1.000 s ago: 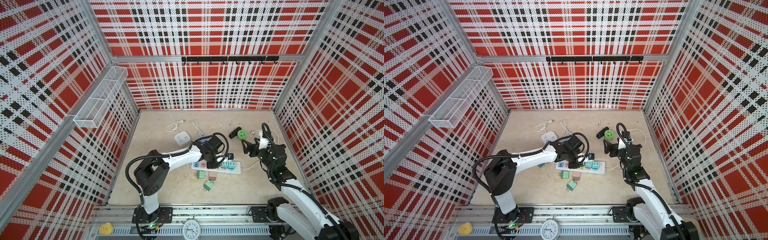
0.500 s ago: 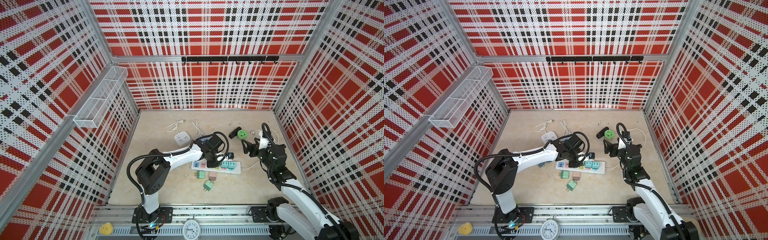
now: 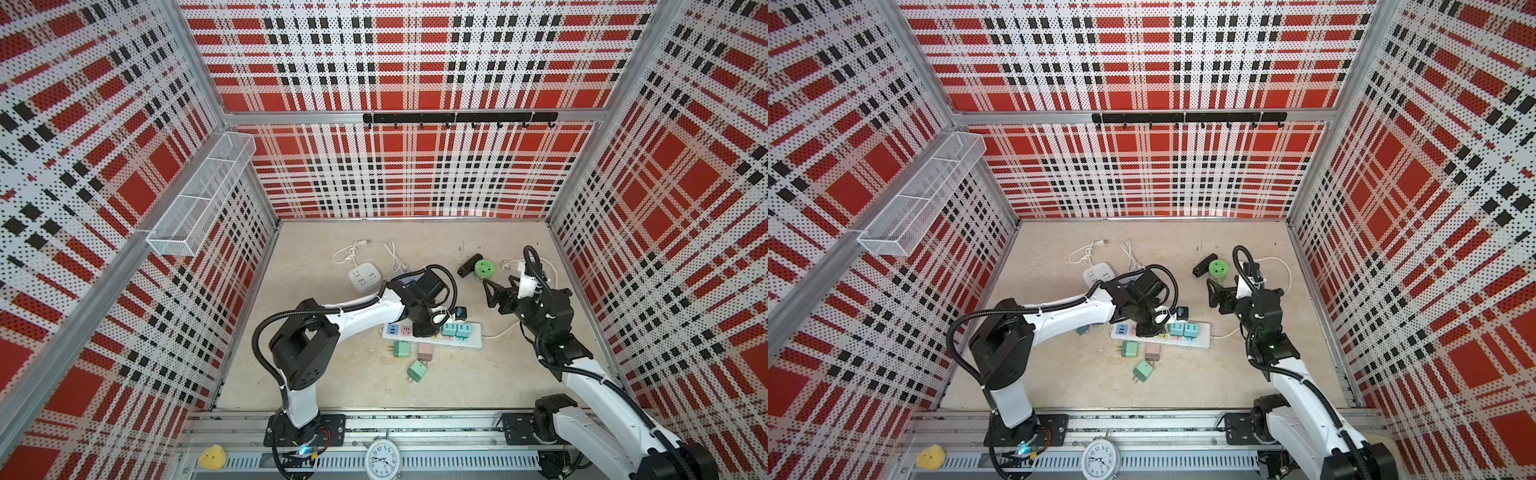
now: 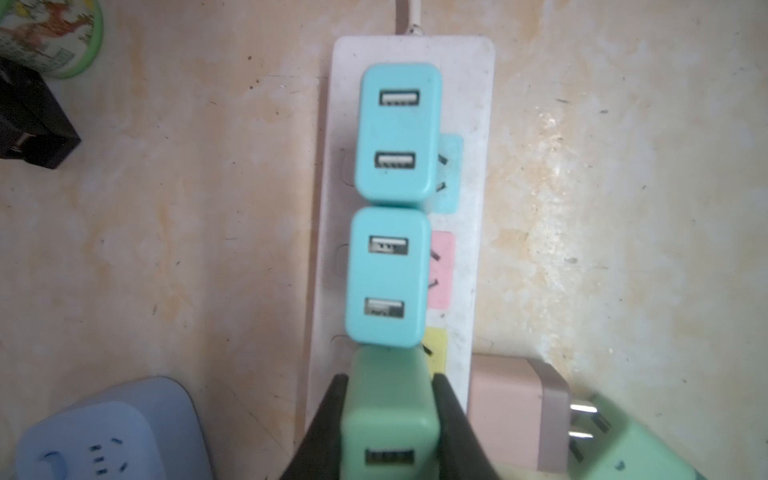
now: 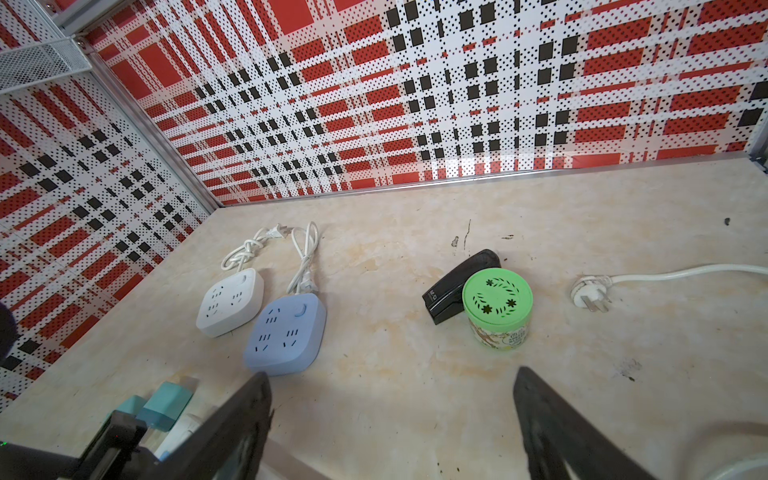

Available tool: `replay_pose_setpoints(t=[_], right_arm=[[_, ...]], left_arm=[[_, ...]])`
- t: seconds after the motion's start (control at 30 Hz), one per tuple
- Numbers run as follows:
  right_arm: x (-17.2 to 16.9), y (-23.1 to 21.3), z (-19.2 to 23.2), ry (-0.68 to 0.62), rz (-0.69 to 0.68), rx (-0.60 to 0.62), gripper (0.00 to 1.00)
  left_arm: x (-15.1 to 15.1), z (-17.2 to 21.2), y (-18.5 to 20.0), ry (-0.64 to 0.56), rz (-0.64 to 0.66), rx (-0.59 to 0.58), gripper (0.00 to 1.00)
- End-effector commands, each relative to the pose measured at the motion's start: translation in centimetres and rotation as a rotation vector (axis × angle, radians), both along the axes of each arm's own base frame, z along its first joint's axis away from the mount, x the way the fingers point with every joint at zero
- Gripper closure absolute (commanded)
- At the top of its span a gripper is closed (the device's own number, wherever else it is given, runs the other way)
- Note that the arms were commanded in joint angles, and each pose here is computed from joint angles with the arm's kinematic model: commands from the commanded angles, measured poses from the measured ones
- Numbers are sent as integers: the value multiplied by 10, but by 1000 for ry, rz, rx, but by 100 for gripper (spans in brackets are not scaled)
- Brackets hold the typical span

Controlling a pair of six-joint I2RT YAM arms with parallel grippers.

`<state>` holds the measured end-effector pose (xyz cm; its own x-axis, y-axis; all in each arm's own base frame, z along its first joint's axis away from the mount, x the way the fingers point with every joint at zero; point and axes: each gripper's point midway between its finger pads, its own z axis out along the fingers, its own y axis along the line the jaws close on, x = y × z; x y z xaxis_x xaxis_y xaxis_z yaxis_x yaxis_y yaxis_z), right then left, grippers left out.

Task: Insert the plug
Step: 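Lower the green adapter into the yellow socket with the left gripper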

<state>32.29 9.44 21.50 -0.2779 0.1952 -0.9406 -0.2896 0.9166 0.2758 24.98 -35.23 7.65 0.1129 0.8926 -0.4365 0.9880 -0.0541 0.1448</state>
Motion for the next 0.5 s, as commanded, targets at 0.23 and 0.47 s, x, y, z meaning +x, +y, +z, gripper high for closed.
replay_pose_setpoints(t=[0.23,0.47], right_arm=[[2,-1,17,-56,-1,-3,8],[2,-1,18,-56,-1,-3,8]], left_arm=[[-16,-12,16,61,-11,68,100],[-12,-27,12,92,-2,102,100]])
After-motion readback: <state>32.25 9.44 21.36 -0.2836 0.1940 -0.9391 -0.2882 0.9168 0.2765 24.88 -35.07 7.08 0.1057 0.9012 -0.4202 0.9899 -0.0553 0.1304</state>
